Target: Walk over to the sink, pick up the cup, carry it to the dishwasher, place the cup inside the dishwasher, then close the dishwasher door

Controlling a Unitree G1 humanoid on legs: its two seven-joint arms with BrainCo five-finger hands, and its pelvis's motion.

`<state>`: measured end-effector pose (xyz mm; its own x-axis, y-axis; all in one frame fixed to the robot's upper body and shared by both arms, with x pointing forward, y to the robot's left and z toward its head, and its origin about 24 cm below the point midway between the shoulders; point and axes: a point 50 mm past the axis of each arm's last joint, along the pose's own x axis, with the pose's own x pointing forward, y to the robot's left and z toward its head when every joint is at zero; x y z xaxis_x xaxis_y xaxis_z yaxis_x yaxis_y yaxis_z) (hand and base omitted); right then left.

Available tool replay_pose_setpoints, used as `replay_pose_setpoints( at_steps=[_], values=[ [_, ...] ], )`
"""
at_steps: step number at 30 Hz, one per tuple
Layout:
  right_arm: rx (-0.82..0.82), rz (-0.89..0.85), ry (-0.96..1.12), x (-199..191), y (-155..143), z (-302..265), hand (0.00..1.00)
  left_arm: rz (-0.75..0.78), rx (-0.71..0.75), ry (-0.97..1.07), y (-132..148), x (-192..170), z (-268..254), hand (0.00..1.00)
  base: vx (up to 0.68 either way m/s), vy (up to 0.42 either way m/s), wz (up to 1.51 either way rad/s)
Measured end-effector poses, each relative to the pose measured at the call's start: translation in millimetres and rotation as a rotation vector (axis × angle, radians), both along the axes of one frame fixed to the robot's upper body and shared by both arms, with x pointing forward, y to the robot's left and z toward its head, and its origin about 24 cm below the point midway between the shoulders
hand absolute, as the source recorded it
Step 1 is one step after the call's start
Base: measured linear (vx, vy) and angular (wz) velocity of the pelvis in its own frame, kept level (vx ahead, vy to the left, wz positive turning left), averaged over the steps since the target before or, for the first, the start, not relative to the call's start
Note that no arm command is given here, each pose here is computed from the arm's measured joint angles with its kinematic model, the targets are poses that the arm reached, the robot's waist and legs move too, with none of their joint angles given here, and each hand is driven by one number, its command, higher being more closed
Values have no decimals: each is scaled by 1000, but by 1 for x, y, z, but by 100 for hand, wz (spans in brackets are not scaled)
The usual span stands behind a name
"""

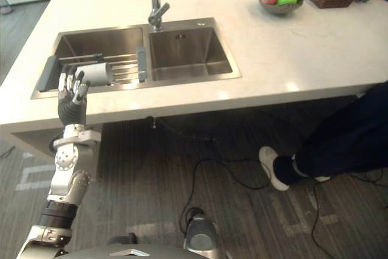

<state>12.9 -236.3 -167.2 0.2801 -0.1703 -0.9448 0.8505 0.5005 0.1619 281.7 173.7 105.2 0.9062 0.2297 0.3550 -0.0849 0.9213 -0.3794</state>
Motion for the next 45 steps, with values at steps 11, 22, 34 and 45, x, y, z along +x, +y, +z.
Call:
replay_pose_setpoints(
  at_steps=[11, 22, 34, 45],
  values=[
    [103, -70, -221, 31, -1, 6, 0, 53, 9, 120, 19, -23, -33, 0, 80, 4, 8],
    [-36, 0, -212, 59, -4, 12, 0, -250, -176, 153, -29, -39, -47, 0, 93, 14, 10],
    [-252, 102, -120, 56, -31, 19, 0, -323, -118, 3, -40, -34, -19, 0, 90, 37, 1],
    [-168, -9, -53, 32, -29, 11, 0, -178, 45, -357, -26, -44, 51, 0, 101, 142, -4]
  ],
)
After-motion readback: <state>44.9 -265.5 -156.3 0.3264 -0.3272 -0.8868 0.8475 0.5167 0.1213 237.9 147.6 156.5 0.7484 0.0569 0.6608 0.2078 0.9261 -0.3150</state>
